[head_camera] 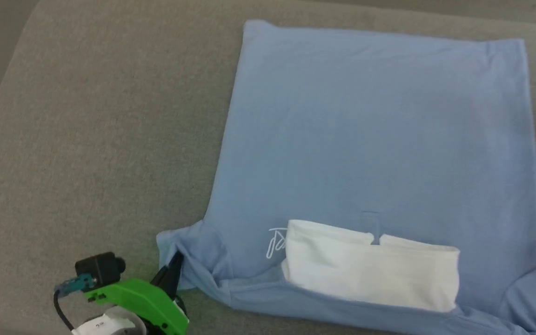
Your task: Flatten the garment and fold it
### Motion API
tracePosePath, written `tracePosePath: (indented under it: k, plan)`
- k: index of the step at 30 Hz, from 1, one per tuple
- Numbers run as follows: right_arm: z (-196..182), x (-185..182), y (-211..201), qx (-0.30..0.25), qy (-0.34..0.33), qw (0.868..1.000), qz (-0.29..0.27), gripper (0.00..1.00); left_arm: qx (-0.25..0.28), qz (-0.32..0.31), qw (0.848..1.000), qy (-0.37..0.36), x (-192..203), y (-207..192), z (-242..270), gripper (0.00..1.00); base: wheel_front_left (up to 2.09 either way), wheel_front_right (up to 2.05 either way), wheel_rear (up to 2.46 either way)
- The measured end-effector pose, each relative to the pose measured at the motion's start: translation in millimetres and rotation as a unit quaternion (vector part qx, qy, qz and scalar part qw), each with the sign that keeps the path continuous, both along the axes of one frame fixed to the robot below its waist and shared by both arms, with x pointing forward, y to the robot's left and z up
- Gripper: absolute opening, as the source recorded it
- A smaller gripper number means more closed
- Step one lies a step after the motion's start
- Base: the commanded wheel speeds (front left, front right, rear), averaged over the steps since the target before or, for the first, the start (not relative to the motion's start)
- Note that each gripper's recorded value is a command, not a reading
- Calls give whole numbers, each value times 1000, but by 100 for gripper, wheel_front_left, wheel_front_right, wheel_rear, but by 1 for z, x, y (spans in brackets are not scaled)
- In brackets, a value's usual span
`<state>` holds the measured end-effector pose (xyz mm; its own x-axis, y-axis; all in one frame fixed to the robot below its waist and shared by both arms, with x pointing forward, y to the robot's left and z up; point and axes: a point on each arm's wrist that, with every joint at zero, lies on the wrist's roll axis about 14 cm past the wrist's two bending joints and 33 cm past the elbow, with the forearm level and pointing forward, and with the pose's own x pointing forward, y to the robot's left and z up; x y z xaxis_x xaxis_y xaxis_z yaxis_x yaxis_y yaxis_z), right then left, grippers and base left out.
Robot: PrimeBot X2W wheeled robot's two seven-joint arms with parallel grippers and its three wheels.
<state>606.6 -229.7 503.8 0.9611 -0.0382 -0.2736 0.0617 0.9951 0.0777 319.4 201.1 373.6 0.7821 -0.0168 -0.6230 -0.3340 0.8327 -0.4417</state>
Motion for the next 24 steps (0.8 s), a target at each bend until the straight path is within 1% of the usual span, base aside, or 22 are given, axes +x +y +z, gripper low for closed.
tracePosePath:
  k: [4,7,10,13,16,17,18,19,20,21,22,24]
  plan:
    - [-28,27,12,-3,66,998,12,100,-7,0,1000,-2,9,-3,-8,0,0,0,0]
    - [-56,36,11,-16,127,992,8,100,-9,0,1000,-3,14,-2,-14,0,0,0,0]
    - [-87,39,10,-29,191,981,2,100,-8,3,1000,-5,18,-1,-19,0,0,0,0]
    - [-119,36,15,-33,257,966,0,100,-9,8,1000,-4,20,0,-25,0,0,0,0]
    - [-143,32,25,-29,304,952,1,100,-10,11,1000,-4,21,1,-29,0,0,0,0]
    - [-147,32,28,-26,311,950,2,100,-9,12,1000,-4,21,2,-30,0,0,0,0]
    - [-149,32,30,-21,319,947,-1,91,-9,12,1000,-2,21,2,-31,0,0,0,0]
    - [-150,33,31,-21,327,945,-3,49,-8,11,1000,-2,22,2,-33,0,0,0,0]
    - [-151,34,31,-26,332,943,-5,35,-7,12,1000,-2,22,3,-34,0,0,0,0]
    - [-151,35,31,-29,332,943,-6,11,-6,13,1000,-2,22,4,-34,0,0,0,0]
    - [-150,36,32,-30,329,944,-7,0,-5,14,1000,-2,23,4,-35,0,0,0,0]
    - [-147,36,35,-30,322,946,-8,0,-5,15,1000,-3,23,5,-34,0,0,0,0]
